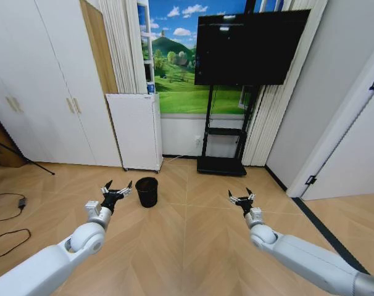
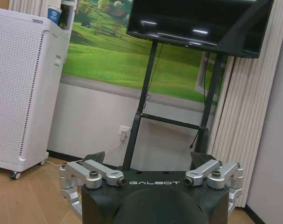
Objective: Pick up the trash bin and place the garbage on the floor into it.
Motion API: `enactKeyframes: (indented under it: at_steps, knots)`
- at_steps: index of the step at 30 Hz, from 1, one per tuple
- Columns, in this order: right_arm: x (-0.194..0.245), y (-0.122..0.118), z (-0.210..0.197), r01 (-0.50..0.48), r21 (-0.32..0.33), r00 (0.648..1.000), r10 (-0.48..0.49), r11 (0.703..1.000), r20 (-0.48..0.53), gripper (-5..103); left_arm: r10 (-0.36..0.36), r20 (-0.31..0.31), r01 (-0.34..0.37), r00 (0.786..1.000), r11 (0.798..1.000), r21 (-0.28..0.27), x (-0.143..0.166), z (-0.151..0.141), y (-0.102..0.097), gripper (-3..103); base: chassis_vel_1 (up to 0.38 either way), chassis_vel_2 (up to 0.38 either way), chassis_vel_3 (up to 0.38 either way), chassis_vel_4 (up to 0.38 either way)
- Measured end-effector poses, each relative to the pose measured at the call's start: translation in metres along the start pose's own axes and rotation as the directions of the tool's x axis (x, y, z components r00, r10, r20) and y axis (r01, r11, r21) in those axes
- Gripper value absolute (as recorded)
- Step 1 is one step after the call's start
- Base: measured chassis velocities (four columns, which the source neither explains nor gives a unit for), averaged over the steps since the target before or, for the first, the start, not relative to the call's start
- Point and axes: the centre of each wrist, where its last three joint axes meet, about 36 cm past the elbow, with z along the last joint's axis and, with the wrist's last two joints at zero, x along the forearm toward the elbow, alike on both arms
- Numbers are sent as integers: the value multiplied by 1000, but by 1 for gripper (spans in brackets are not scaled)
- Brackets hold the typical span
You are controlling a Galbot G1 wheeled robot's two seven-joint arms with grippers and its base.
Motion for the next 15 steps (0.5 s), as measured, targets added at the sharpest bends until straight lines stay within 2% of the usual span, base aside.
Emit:
enactKeyframes:
  at_steps: [10,12,15]
  knots:
    - [6,-13,-4,-19,-16,1000,19,1000,14,100,7,-8,-6,1000,1000,25,-2,2,-11,100,0,0,0,0]
    - [8,-12,-5,-30,-11,999,30,999,12,100,12,-43,-10,999,999,44,4,1,-17,100,0,0,0,0]
    - [9,-10,-8,-43,-2,999,43,999,2,100,7,-58,-4,998,999,46,6,0,-19,100,0,0,0,0]
